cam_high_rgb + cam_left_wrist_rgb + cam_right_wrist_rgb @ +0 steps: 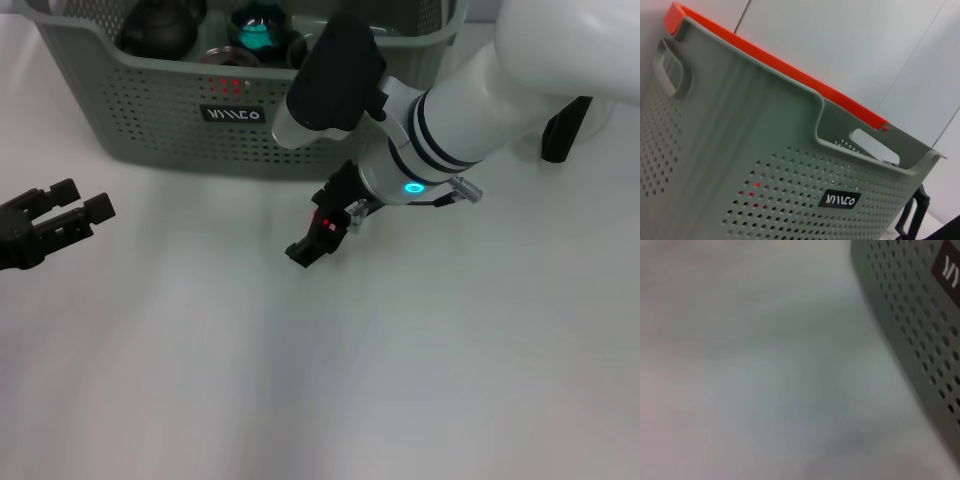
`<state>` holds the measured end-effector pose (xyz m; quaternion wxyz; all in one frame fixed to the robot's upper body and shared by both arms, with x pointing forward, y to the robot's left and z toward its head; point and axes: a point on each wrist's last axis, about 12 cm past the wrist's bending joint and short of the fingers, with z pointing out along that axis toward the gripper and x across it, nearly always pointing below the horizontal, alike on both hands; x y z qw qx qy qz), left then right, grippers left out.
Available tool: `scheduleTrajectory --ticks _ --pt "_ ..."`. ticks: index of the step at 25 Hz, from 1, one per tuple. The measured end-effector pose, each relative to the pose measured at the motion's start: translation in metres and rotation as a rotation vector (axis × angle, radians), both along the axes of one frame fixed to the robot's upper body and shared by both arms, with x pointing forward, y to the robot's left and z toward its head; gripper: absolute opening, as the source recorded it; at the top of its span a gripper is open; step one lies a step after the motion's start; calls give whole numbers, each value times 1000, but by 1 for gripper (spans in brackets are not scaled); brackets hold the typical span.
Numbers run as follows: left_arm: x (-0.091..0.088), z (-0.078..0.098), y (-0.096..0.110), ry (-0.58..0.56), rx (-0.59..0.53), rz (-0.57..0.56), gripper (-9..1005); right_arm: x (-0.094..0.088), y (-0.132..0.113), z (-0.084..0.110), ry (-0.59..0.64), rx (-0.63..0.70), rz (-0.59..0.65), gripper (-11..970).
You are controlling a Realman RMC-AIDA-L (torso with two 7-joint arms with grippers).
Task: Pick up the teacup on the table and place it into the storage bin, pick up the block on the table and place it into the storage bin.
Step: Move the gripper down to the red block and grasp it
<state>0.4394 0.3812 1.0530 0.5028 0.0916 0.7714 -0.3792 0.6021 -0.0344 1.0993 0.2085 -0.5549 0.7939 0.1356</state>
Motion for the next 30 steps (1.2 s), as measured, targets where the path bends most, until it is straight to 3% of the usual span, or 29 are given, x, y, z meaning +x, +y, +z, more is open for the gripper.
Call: scheduleTrajectory --ticks 10,14,18,24,30 --pt "1 0 -1 -1 -1 -4 825 -12 -1 2 91 -39 67 855" --pt "1 0 -1 0 -1 -2 825 -20 -2 17 169 -3 142 855" --pt "-1 -1 1 4 2 6 825 -11 -6 29 145 45 122 855" --pt "-1 -2 1 8 5 12 824 -6 -2 13 52 19 66 854" --pt "1 -1 1 6 5 10 825 -11 2 1 40 34 59 757"
